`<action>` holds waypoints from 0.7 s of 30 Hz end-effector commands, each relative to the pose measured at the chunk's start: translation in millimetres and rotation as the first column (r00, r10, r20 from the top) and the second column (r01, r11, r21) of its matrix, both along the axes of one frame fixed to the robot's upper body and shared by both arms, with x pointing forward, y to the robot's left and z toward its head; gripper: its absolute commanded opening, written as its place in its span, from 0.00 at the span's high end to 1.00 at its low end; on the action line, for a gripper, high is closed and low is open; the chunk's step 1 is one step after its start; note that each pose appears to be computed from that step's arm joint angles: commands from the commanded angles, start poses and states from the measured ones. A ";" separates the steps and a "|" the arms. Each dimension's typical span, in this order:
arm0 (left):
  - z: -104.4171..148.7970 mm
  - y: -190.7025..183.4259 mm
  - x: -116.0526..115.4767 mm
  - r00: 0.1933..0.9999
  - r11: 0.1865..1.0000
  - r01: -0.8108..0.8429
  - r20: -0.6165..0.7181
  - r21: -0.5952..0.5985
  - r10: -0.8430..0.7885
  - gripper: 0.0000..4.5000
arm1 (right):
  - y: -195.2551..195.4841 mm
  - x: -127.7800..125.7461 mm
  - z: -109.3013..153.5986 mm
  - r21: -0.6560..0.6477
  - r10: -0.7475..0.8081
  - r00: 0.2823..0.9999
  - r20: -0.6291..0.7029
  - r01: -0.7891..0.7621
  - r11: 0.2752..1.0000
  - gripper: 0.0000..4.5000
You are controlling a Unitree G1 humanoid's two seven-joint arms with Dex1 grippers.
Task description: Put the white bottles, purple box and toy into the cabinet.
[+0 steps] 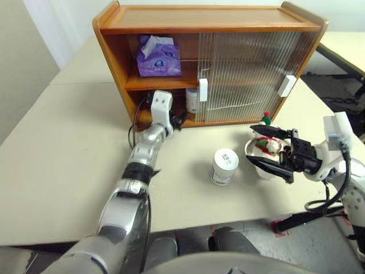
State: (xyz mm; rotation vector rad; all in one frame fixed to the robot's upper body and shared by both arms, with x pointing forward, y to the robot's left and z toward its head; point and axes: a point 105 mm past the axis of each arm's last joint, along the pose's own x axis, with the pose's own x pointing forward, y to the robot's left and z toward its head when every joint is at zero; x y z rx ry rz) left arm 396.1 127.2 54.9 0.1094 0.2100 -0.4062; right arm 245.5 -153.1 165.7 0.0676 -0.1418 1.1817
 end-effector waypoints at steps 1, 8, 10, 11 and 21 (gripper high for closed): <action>11.5 1.5 -15.4 0.998 0.998 0.060 0.027 0.020 -0.060 0.09 | -3.5 2.5 6.1 0.037 -0.027 1.000 -0.008 0.028 0.999 0.00; 8.0 6.2 -68.9 0.950 0.949 0.312 0.005 0.038 -0.313 0.00 | -12.4 3.5 2.1 0.051 -0.031 0.999 -0.034 0.033 0.998 0.00; 3.7 5.6 -84.6 0.910 0.909 0.415 -0.023 0.048 -0.414 0.00 | -17.2 3.2 -2.4 0.040 -0.026 0.999 -0.037 0.027 0.999 0.00; 2.2 4.1 -91.1 0.889 0.889 0.457 -0.036 0.038 -0.456 0.00 | -19.1 3.0 -4.3 0.036 -0.024 0.999 -0.038 0.025 0.999 0.00; -10.4 -46.0 -116.9 0.675 0.677 0.736 -0.079 -0.007 -0.734 0.00 | -23.4 -3.7 -20.6 0.010 -0.008 0.999 -0.038 0.009 1.000 0.00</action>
